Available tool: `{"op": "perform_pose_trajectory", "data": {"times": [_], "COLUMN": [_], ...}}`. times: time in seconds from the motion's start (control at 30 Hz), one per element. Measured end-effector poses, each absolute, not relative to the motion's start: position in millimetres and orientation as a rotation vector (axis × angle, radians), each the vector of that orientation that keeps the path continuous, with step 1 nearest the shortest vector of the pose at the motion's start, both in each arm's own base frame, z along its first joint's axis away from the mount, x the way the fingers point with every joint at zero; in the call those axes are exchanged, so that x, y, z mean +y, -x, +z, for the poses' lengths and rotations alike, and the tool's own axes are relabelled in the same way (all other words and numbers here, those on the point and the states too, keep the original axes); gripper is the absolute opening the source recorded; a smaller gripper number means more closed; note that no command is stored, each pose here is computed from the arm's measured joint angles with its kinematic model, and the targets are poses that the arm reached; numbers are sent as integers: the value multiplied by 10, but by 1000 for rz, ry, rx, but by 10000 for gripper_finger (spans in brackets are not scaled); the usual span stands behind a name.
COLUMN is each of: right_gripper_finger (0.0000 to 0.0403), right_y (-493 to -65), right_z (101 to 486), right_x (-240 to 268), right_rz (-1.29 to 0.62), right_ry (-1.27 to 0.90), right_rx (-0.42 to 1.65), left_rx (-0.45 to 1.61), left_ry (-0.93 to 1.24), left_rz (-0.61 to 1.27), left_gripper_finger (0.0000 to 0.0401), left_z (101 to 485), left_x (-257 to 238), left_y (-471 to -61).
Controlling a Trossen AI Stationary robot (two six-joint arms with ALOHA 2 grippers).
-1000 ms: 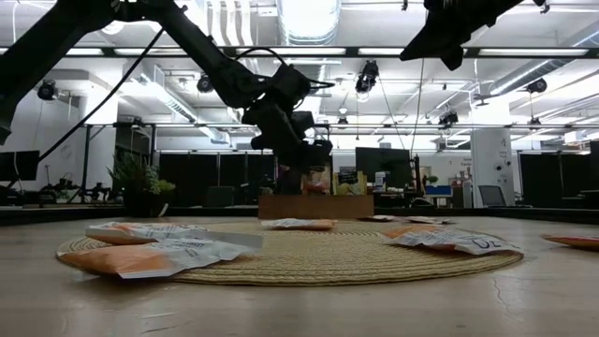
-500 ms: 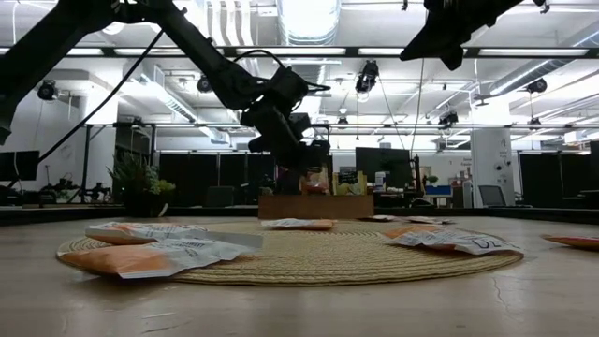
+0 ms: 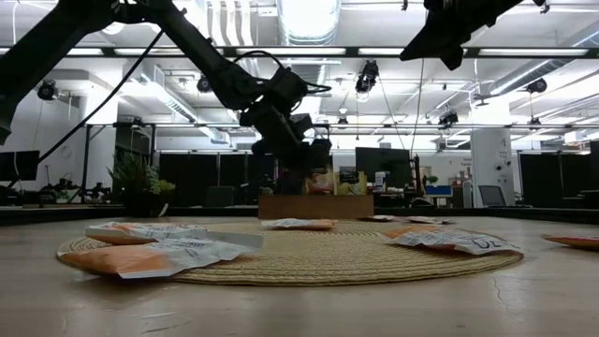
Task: Pick & Place Tea
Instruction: Put the red tea bag into the middle section of the wooden organizer, then put the bottom red tea bag into the middle section of the wooden organizer
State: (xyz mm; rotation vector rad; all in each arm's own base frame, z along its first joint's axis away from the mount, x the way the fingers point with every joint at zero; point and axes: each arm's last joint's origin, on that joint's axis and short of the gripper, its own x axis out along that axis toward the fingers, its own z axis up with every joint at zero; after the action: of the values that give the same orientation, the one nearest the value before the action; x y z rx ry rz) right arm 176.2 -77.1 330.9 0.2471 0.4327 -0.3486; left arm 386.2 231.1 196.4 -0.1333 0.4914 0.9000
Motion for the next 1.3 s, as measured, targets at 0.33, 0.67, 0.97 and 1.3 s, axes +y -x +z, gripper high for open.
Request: {"op": "perform_pose_trajectory", "data": {"times": [0.33,0.67,0.97,1.3], "right_gripper_finger": [9,9,9,23], "right_y": [-1762,-1762,-1759,-1734], "right_z": [3309,3309,3300,3182], "right_x": [-771,-771,-768,-755], "right_rz": [-349,-349,-345,-368], "right_ry": [-248,-248,-248,-353], "right_rx": [433,433,443,557], "left_rx": [499,474,466,458], "left_ry": [103,97,116,122], "left_rz": [951,941,810,676], "left_gripper_finger": [82,83,24,1], "left_z": [1970,2153,2557,2805], "left_x": [2329,2283,2053,1752], "left_y": [-3843,-3804,-3725,-3687]}}
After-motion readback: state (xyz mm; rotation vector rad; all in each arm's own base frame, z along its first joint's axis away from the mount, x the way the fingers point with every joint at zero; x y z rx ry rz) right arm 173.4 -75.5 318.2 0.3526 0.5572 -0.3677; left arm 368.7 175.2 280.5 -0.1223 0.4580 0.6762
